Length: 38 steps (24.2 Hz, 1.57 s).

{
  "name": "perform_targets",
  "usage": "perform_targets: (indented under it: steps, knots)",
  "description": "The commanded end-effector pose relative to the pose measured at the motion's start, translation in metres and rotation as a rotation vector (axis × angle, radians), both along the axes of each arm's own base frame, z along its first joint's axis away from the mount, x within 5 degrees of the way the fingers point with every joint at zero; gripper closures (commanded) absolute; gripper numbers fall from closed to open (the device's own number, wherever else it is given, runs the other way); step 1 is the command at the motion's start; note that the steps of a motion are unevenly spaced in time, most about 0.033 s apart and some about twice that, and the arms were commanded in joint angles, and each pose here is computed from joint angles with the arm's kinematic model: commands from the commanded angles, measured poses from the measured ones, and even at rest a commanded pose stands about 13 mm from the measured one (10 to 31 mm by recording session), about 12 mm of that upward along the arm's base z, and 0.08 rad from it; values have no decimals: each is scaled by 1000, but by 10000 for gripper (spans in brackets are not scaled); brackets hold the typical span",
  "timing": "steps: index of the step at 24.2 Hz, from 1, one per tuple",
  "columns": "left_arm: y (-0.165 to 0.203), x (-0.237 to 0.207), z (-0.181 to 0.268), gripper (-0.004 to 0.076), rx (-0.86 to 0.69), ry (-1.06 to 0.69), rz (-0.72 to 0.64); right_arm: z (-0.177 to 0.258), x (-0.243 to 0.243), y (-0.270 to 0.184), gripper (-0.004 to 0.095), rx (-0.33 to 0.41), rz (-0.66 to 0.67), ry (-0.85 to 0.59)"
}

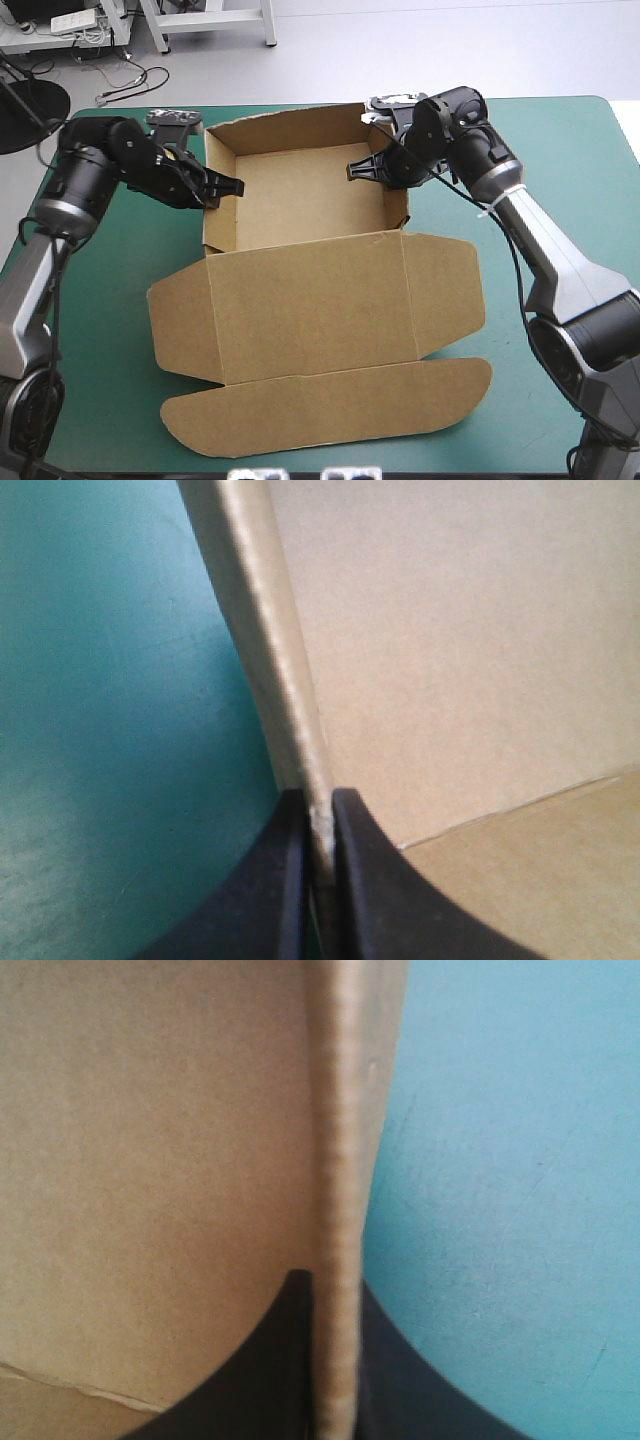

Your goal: Fold the box

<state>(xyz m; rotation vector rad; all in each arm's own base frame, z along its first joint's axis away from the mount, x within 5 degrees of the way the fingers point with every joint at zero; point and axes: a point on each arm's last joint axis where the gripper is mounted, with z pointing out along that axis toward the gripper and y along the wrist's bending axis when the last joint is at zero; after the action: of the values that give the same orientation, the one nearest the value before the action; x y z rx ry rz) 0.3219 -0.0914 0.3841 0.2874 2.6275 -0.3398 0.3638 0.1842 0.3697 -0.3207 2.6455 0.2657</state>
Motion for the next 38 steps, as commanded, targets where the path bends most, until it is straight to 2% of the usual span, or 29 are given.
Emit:
perform_targets:
  steps: [1, 4, 8, 11, 15, 17, 21, 24, 32, 38]
  knots:
    - [-43, 6, -6, 734, -21, -24, -28, -8, 0, 18, 924, 134, 41, 81]
    - [-60, 21, -39, 734, 25, 59, -48, -34, 11, 28, 924, 146, 42, 157]
    - [-66, 42, -84, 734, 107, 165, -51, -62, 27, 23, 924, 4, 25, 154]
    - [-68, 47, -91, 733, 111, 158, -48, -70, 33, 18, 925, -80, 19, 131]
    - [-65, 48, -92, 733, 130, 158, -7, -74, 34, 19, 907, -108, 74, 125]
    - [-63, 47, -92, 727, 152, 171, 1, -74, 34, 19, 837, -120, 107, 118]
    - [-55, 47, -95, 669, 154, 225, 18, -74, 34, 19, 588, -135, 137, 110]
    - [-50, 47, -95, 590, 163, 243, 22, -74, 34, 18, 488, -148, 150, 103]
    - [-50, 52, -94, 321, 159, 180, -7, -73, 38, 11, 462, -234, 139, 66]
    - [-51, 58, -92, 301, 140, 113, -1, -71, 40, 6, 462, -283, 133, 42]
